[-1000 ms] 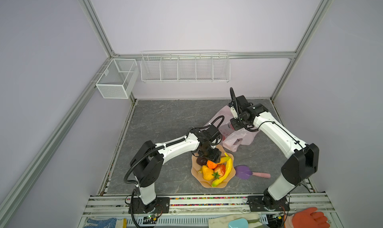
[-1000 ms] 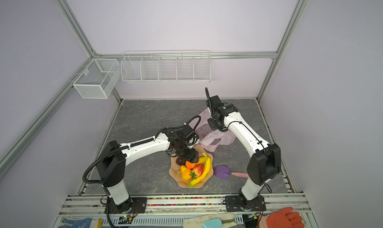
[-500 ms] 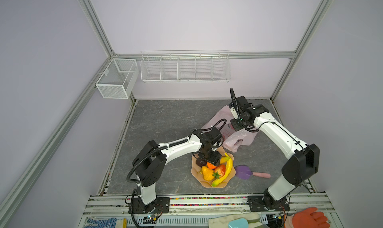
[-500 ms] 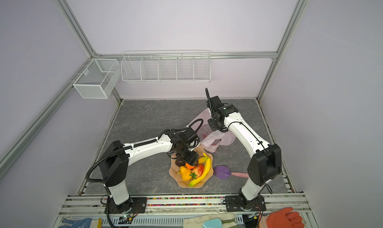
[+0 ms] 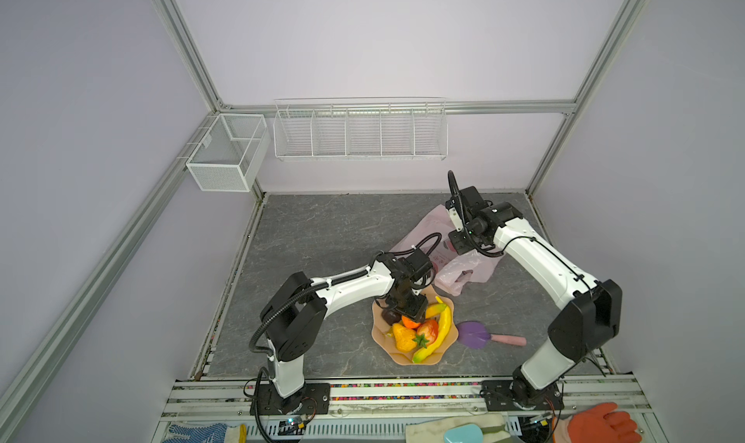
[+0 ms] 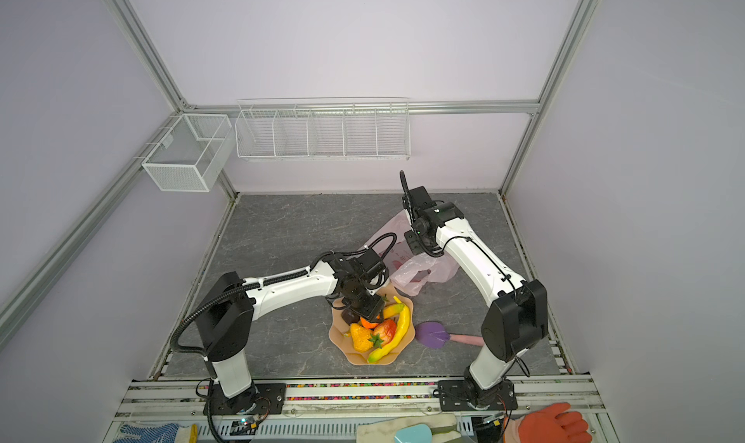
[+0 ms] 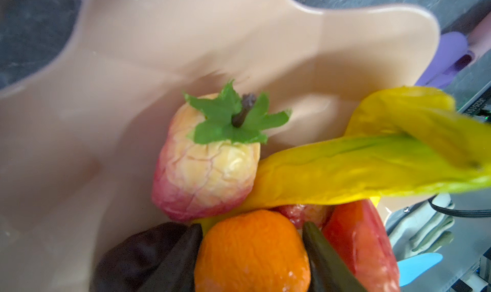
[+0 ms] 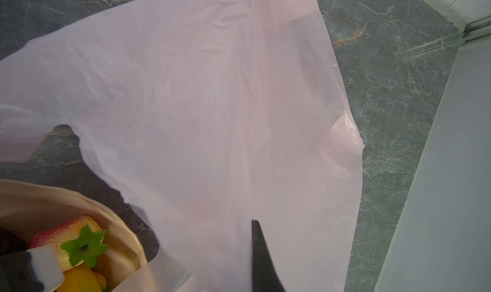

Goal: Place the fruits into the plastic bag
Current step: Pick up the fruit from the plate.

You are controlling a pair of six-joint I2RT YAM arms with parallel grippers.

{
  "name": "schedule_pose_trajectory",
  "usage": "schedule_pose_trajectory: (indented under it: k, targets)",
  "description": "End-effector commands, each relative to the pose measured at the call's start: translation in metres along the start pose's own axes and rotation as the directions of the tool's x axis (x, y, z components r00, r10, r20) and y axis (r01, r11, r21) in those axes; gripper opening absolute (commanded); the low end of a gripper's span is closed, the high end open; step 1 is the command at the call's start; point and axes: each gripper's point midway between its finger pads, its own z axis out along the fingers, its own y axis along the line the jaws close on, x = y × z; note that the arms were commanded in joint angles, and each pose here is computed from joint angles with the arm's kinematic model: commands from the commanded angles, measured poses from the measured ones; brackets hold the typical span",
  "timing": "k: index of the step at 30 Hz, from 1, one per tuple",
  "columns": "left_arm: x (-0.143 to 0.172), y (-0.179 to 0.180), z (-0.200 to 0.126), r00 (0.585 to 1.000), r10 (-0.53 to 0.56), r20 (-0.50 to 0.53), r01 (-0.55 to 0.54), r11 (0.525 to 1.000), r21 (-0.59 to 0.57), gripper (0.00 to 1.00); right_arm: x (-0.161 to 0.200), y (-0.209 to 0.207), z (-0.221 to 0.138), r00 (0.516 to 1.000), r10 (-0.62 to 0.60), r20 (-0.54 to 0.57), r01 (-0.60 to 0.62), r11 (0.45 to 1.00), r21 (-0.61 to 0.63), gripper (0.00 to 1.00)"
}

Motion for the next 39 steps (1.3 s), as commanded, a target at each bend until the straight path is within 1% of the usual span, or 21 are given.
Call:
schedule_pose_trajectory:
  k: [1, 4, 9, 12, 15, 21, 26, 29, 31, 34, 39]
  targets:
    - [-0.002, -0.009, -0.022, 0.999, 0.018, 0.038, -0.019, 1.000, 0.010, 0.38, 0.005, -0.007, -0.011, 1.000, 0.006, 0.009, -0.006, 1.000, 0.015, 0.07]
    - [-0.006, -0.010, -0.036, 0.997, 0.012, 0.073, -0.013, 1.000, 0.016, 0.36, 0.005, -0.008, -0.012, 1.000, 0.004, 0.009, -0.004, 1.000, 0.020, 0.07]
    - [-0.013, -0.013, -0.063, 0.987, -0.018, 0.158, 0.007, 0.998, 0.070, 0.34, 0.005, -0.010, -0.014, 1.000, 0.008, 0.013, -0.009, 1.000, 0.027, 0.07]
    - [-0.016, -0.005, -0.076, 0.976, -0.065, 0.207, 0.042, 0.993, 0.112, 0.32, 0.006, -0.010, -0.015, 1.000, 0.012, 0.014, -0.012, 1.000, 0.024, 0.07]
    - [-0.023, 0.008, -0.084, 0.958, -0.132, 0.254, 0.096, 0.984, 0.148, 0.29, 0.006, -0.011, -0.016, 1.000, 0.014, 0.018, -0.015, 1.000, 0.025, 0.07]
    - [-0.047, 0.013, -0.091, 0.934, -0.185, 0.306, 0.133, 0.974, 0.182, 0.24, 0.006, -0.011, -0.017, 1.000, 0.016, 0.021, -0.017, 1.000, 0.022, 0.07]
    - [-0.072, 0.011, -0.083, 0.924, -0.219, 0.314, 0.158, 0.965, 0.209, 0.20, 0.006, -0.010, -0.018, 0.999, 0.024, 0.023, -0.025, 1.000, 0.017, 0.06]
    - [-0.086, 0.014, -0.076, 0.919, -0.233, 0.319, 0.174, 0.964, 0.203, 0.17, 0.006, -0.010, -0.019, 0.999, 0.029, 0.027, -0.030, 0.999, 0.015, 0.07]
    - [-0.094, 0.015, -0.070, 0.918, -0.229, 0.323, 0.172, 0.966, 0.195, 0.17, 0.007, -0.010, -0.019, 0.999, 0.032, 0.028, -0.032, 0.999, 0.015, 0.07]
    - [-0.100, 0.016, -0.063, 0.927, -0.194, 0.321, 0.146, 0.975, 0.166, 0.17, 0.008, -0.009, -0.019, 0.999, 0.029, 0.026, -0.030, 0.999, 0.013, 0.07]
    - [-0.094, 0.008, -0.054, 0.950, -0.076, 0.303, 0.046, 0.993, 0.107, 0.17, 0.008, -0.011, -0.019, 0.999, 0.031, 0.026, -0.031, 0.999, 0.017, 0.07]
